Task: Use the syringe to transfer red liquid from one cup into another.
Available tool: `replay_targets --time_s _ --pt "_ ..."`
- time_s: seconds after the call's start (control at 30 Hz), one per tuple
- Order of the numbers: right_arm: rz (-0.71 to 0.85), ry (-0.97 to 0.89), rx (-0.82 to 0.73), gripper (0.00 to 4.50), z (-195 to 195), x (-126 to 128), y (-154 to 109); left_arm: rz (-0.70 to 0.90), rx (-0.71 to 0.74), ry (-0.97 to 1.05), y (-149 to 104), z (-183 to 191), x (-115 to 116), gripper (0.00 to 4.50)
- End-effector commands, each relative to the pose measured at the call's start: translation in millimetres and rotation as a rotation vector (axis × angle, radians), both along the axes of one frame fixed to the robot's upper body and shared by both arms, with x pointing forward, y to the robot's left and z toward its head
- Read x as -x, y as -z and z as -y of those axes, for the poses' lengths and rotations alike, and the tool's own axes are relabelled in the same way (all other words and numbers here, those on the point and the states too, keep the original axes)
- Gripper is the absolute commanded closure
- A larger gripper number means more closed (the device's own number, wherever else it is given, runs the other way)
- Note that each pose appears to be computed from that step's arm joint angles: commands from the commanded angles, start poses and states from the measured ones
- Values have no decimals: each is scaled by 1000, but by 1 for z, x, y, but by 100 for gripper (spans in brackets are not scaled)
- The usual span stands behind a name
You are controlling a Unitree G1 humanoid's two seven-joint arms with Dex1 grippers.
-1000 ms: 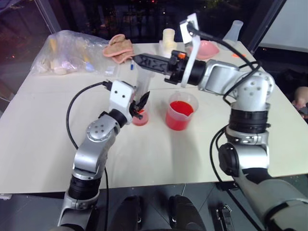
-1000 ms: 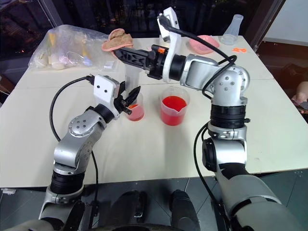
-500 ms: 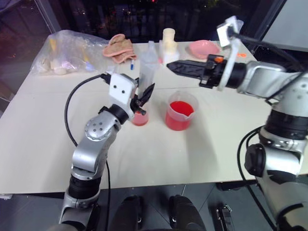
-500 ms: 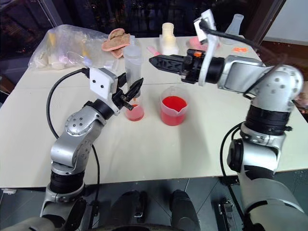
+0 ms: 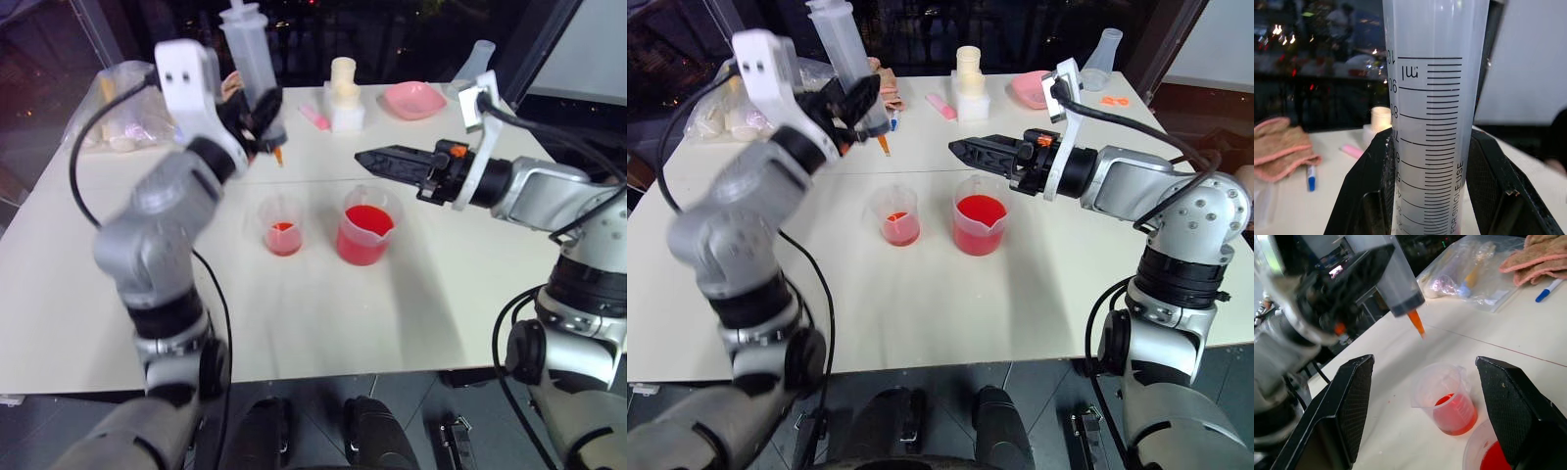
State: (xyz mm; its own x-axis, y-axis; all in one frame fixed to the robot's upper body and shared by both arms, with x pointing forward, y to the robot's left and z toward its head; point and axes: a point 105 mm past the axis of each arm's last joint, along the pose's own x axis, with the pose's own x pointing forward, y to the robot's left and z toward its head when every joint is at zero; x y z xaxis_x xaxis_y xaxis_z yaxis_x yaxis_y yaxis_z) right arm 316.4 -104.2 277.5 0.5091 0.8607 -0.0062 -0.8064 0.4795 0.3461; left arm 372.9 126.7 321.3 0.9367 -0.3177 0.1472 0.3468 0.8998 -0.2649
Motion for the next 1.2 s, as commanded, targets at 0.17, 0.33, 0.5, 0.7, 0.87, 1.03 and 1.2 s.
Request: replay_targets --time_s 0.17,0.33,0.5,0.7,0.87,1.03,1.2 --pt "67 6 -42 108 -3 5 -12 -360 -63 -145 1 -31 -18 298" --pt "75 14 -48 108 -3 5 -12 -630 -165 -193 36 -45 -33 298" --pt "82 33 -51 108 -1 6 -12 -880 -338 -304 73 -67 -35 298" --pt "86 42 -53 108 0 6 -13 -1069 -476 -293 98 -62 -28 298" --pt "89 42 -53 108 -1 6 -14 -1170 -484 -245 113 -41 -24 298" --pt "94 47 -53 108 -1 8 -15 -1293 -520 -244 140 -35 -14 298" --pt "95 61 -52 108 1 9 -14 -1385 -541 -261 159 -40 -4 298"
